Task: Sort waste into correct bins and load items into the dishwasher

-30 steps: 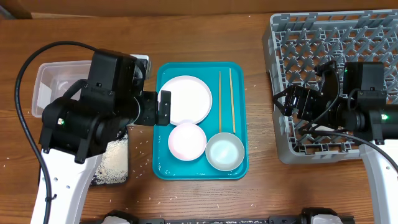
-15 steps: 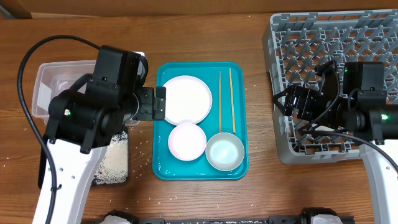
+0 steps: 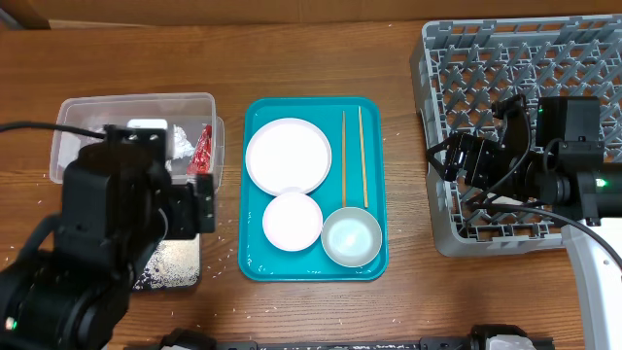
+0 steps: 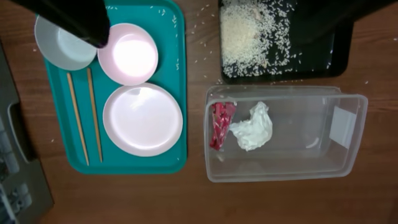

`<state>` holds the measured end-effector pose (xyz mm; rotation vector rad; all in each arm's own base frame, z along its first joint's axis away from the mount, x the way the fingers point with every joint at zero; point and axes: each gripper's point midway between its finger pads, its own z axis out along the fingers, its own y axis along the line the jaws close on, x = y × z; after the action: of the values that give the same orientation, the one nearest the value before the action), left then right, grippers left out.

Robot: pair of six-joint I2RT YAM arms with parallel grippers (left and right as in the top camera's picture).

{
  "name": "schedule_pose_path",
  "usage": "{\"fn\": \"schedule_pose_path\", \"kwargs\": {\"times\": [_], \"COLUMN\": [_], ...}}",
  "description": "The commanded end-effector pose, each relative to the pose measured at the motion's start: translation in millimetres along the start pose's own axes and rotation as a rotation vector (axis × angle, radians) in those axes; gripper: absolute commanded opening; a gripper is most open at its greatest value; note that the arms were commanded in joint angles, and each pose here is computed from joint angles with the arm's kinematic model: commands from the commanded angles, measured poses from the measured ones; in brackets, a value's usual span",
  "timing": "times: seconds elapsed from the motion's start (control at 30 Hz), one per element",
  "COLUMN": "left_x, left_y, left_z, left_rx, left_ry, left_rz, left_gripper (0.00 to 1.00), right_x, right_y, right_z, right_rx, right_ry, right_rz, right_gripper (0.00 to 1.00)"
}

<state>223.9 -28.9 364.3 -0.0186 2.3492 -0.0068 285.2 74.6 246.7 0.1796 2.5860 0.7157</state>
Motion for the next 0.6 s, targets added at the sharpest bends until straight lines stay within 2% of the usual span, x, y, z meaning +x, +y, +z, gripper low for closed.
{"fn": "schedule_pose_path", "kwargs": {"times": [0.0, 0.03, 0.07, 0.1, 0.13, 0.37, 0.57], "left_x": [-17, -23, -29, -29, -26, 13, 68], "left_y": [-3, -8, -14, -15, -15, -12, -13], "left_z": [0, 2, 7, 10, 18, 63, 92], "left_rx": [0.052, 0.088, 0.131, 0.152, 0.170, 0.181, 0.204], "left_ry": [-0.123, -0.172, -0.230, -0.258, -0.288, -0.468, -0.613], "left_rz": [0.064, 0.106, 0.139, 0.141, 0.125, 0.115, 0.112], "left_gripper": [0.69, 0.69, 0.78, 0.93, 1.00, 1.00, 1.00], "right_x": [-6, -6, -6, -6, -6, -6, -6], "right_y": [7, 7, 7, 7, 7, 7, 7], "right_z": [-9, -9, -9, -9, -9, -9, -9], "right_rx": [-0.007, -0.007, -0.007, -0.007, -0.007, -0.007, -0.007], "right_ry": [-0.035, -0.035, -0.035, -0.035, -0.035, -0.035, -0.035], "right_rz": [-0.023, -0.023, -0.023, -0.023, -0.023, -0.023, -0.023], "right_gripper": [1.00, 1.00, 1.00, 1.00, 1.00, 1.00, 1.00]}}
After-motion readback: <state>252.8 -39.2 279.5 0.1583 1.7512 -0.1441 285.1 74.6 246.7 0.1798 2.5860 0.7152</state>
